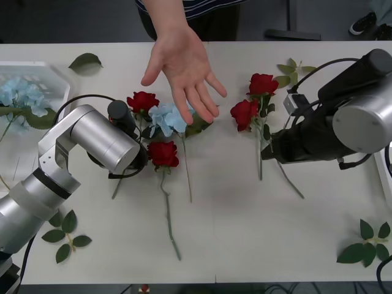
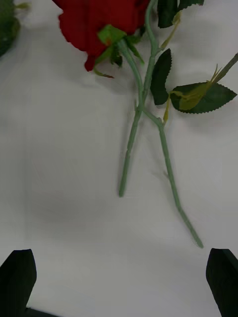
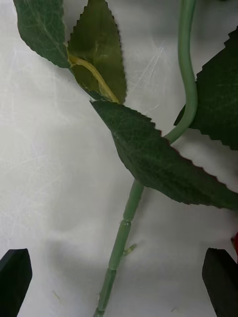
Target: Place the red flowers into the right box and the blue flowers into the left box. If a person shows an open palm, hand one flower to the person first, then continue sorting.
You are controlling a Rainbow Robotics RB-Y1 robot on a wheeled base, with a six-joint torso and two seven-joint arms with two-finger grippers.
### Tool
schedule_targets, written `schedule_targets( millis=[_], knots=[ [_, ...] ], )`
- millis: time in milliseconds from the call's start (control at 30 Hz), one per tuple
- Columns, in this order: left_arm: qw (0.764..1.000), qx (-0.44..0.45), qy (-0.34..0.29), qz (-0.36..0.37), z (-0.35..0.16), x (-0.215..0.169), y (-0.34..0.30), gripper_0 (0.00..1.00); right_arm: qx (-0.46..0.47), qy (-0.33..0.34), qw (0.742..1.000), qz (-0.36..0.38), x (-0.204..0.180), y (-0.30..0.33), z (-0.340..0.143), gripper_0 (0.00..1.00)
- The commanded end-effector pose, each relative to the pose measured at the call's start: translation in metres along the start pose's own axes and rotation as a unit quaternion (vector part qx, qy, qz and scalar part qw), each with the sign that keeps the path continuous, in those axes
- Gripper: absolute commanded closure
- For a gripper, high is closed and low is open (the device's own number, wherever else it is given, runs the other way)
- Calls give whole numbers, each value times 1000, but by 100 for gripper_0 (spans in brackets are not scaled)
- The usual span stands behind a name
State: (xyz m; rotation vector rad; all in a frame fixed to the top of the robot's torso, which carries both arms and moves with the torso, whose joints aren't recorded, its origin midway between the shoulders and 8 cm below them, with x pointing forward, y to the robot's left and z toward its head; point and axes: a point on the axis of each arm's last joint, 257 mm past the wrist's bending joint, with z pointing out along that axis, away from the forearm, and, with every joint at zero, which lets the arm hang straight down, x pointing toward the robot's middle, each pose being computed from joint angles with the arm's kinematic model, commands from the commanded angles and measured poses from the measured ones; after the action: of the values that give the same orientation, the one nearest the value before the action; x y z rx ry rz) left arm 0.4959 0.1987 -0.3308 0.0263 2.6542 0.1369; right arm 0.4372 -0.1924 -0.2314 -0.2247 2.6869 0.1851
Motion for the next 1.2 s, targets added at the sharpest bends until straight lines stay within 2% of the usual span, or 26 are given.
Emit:
schedule_targets(
  millis=[33, 300, 467, 1200],
  knots=[
    [1000, 9, -24, 18, -14, -23, -10, 0, 17, -8, 999, -48, -10, -13, 20, 0],
    [999, 8, -24, 19, -14, -24, -9, 0, 50, -2, 996, -74, -10, -46, 64, 0],
    [999, 8, -24, 19, -14, -24, -9, 0, 61, -24, 995, -77, -18, -52, 88, 0],
    [999, 8, -24, 19, -14, -24, -9, 0, 86, -87, 987, -107, -32, -49, 144, 0]
  ],
)
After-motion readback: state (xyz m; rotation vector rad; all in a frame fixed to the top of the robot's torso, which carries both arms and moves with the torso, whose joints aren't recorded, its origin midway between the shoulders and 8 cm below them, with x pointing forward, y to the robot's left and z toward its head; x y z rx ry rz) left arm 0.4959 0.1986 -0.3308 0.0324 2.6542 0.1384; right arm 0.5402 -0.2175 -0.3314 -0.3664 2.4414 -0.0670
